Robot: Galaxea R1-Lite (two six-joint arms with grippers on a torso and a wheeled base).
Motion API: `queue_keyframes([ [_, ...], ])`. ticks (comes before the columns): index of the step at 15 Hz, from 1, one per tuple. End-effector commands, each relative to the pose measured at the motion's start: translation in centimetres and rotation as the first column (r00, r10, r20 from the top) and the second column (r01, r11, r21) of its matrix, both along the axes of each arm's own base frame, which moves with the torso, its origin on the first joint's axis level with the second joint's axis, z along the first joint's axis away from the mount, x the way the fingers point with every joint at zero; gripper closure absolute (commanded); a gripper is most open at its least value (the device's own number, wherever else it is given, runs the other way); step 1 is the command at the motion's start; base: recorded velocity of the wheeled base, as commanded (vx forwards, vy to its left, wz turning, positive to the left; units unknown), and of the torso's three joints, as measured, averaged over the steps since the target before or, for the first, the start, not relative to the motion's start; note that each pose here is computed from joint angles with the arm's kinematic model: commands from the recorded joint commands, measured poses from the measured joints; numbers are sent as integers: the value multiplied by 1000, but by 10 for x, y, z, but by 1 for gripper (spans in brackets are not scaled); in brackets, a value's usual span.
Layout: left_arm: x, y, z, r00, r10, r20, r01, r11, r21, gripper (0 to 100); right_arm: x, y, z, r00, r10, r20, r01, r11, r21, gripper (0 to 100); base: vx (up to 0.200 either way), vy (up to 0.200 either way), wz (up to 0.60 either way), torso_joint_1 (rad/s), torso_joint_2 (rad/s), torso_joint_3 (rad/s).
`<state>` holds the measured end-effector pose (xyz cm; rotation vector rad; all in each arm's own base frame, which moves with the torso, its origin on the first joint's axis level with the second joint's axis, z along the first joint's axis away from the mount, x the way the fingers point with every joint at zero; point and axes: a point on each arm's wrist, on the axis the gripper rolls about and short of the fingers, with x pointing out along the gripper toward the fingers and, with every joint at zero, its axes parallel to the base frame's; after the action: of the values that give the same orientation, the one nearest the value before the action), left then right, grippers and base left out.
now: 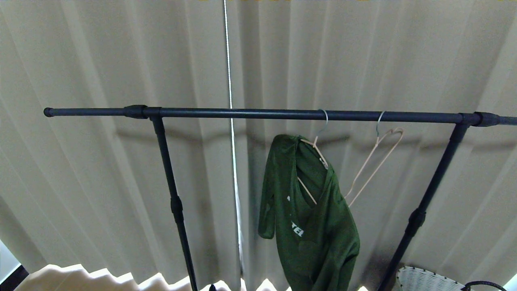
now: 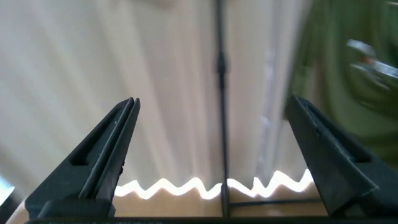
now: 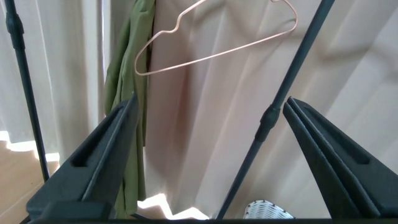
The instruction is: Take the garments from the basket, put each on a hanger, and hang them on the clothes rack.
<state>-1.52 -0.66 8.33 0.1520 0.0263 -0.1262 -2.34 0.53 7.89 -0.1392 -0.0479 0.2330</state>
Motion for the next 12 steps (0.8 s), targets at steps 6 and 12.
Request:
queue_keyframes([
  [6,-8,4,-2,996,18,84,-13,998,-61,0,0,0,1,1000,-1,7,1,1000,4,0,0,0,0,0,0,0],
  [12,-8,7,-2,991,113,77,-103,987,-126,0,0,0,1,1000,-2,7,2,1000,4,0,0,0,0,0,0,0],
])
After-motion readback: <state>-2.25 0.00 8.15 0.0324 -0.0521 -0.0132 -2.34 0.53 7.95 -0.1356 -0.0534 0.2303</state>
